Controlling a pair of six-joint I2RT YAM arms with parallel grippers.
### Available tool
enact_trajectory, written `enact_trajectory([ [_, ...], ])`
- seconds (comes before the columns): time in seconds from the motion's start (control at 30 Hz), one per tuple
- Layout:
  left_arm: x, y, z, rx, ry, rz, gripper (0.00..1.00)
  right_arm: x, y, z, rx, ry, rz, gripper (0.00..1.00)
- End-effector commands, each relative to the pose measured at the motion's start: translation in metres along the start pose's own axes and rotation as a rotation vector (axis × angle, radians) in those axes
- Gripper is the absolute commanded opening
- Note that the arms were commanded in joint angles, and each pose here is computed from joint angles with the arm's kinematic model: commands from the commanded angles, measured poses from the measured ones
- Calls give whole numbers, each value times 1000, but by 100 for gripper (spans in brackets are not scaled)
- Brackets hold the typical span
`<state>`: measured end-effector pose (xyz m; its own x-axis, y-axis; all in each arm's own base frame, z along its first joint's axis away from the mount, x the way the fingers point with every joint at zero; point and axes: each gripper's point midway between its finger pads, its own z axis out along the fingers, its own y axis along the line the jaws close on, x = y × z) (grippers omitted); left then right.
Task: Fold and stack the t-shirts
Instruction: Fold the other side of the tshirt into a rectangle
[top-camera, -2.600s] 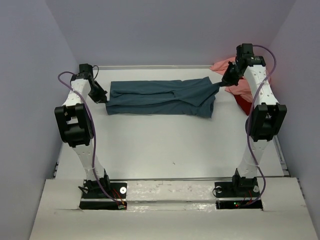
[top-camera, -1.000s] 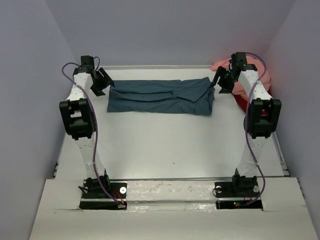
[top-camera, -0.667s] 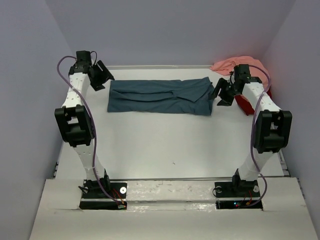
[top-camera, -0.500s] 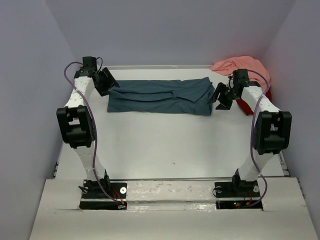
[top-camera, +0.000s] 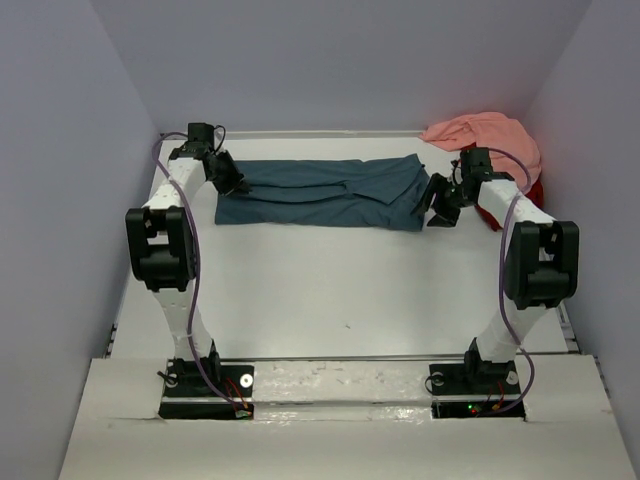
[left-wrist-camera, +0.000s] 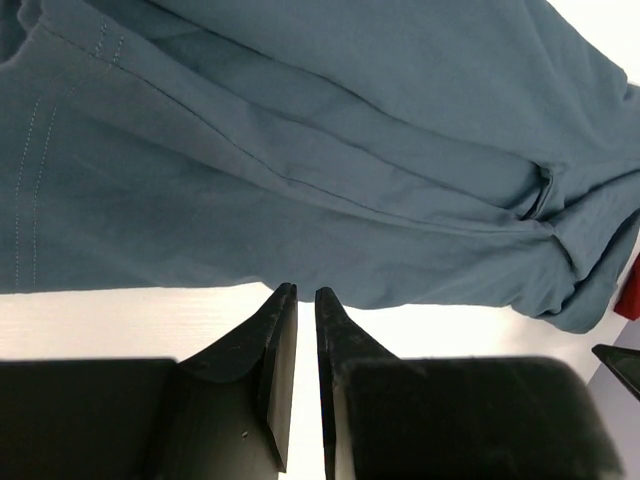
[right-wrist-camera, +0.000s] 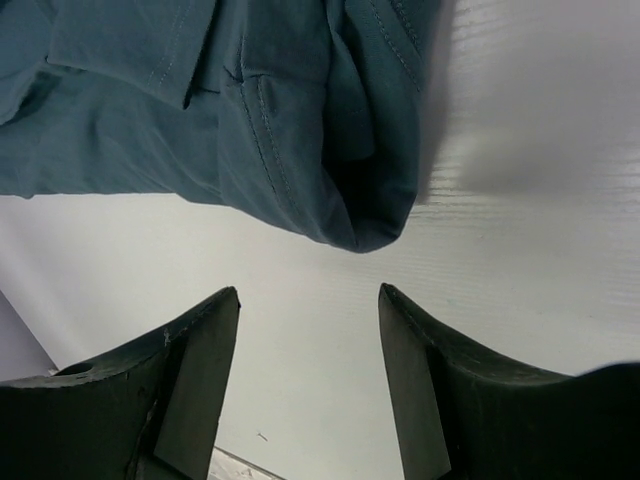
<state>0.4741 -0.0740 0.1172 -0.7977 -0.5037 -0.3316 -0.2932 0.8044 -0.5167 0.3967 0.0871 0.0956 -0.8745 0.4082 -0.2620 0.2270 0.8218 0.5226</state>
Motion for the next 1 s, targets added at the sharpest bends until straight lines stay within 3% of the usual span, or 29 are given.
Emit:
enact_trajectory([
  [0.0,-8,-8,3,29,-6,31,23,-13,9,8,-30,-39,-65,63],
  [0.13,-8,-2,13,14,10,30,22,-17,7,16,-30,-44,-78,63],
  [0.37,-3,7,30,-3,49,24,0,-20,11,27,-27,-45,-113,63],
  [0.97,-6,18,53,-43,78,34,0,-33,5,35,11,-65,-154,64],
])
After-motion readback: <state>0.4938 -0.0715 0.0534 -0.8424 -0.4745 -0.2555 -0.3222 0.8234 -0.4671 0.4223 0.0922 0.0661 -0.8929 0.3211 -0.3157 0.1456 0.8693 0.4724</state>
